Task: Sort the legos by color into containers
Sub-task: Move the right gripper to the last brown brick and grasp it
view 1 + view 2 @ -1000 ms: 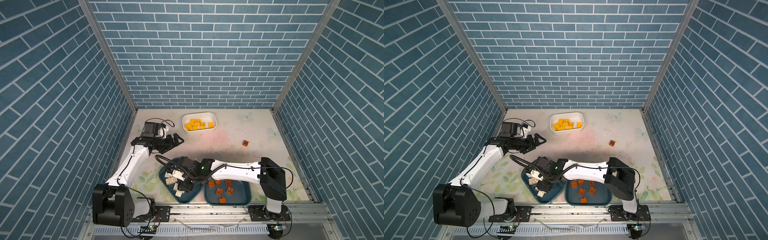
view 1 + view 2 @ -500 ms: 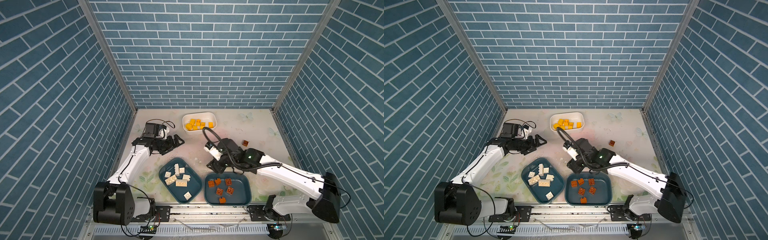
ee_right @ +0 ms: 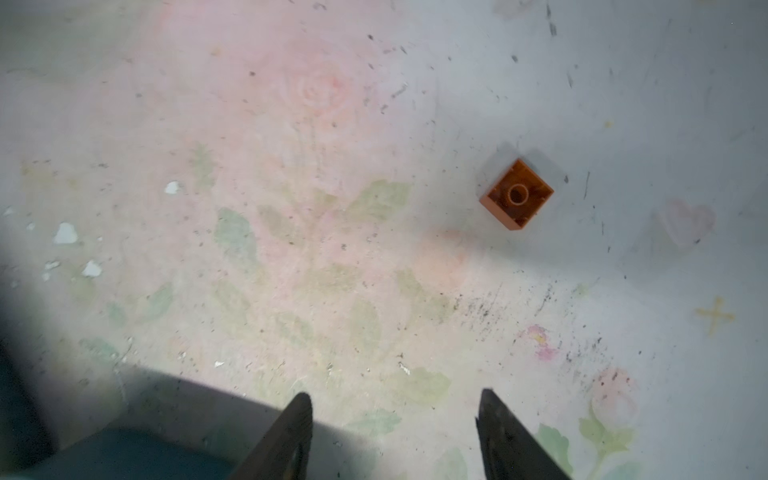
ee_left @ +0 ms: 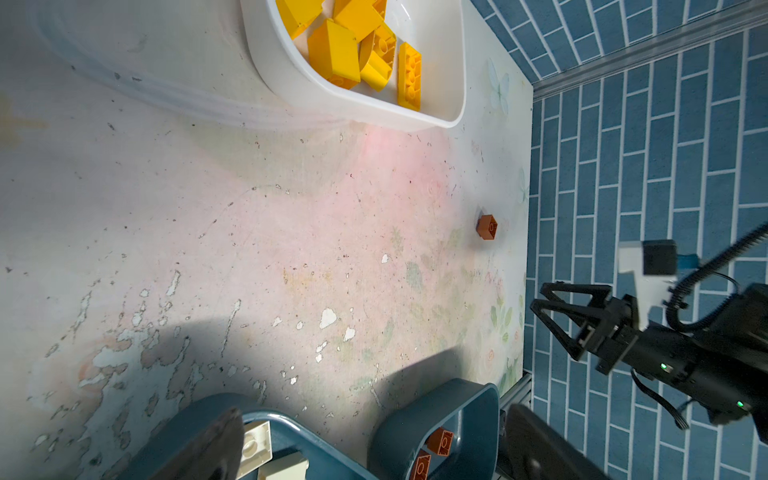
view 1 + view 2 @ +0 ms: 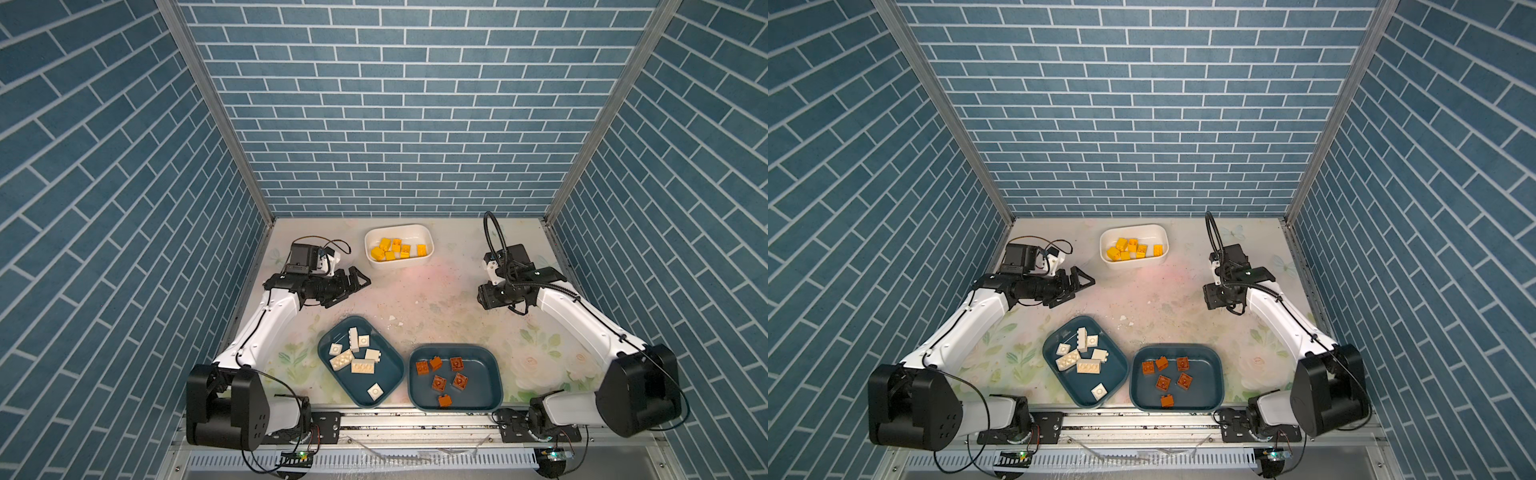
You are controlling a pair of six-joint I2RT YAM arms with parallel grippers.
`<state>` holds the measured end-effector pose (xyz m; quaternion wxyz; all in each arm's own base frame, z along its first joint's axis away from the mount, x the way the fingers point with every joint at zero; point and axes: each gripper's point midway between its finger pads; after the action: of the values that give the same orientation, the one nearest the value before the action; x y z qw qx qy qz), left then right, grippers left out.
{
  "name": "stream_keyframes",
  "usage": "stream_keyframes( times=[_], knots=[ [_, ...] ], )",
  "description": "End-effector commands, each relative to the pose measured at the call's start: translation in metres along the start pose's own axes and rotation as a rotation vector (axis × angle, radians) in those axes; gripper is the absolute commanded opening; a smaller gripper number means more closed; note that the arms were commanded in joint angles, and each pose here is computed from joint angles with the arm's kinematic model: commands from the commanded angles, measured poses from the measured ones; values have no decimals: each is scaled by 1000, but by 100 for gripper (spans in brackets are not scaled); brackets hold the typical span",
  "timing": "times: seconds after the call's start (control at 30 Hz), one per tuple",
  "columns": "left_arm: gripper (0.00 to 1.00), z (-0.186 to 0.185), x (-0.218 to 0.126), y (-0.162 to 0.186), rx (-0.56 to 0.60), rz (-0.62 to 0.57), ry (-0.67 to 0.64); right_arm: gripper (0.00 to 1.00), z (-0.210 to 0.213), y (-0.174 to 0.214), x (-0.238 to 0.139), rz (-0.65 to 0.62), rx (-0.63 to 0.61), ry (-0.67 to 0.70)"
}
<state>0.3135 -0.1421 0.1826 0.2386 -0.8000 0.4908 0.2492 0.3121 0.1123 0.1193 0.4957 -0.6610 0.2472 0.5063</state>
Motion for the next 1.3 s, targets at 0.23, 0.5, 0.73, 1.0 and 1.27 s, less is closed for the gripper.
stream_keyframes(
  times=[0.23,0.5,0.73,1.0,1.27],
  knots=[
    [100,-32,-8,-10,12,-14,92,65,-65,-39,50,-4,447,188],
    [100,-34,-5,-17,0,-27,105,64,-82,-56,87,21,527,198],
    [100,-30,-3,-17,-2,-27,91,58,-85,-44,104,88,548,206],
    [100,-26,0,-17,-3,-29,79,44,-84,-27,116,129,533,210],
    [100,-23,-2,-14,3,-30,71,38,-83,-22,120,157,501,199]
  ],
)
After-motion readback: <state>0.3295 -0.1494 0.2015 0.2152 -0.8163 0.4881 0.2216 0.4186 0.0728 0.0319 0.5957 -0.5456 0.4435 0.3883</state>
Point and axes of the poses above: each gripper's point midway between its finger pads, its own x axis out along the fingers, its own z axis along the line the jaws close on, y = z × x, and after that the axes turned 11 degrees about -x, right-handed
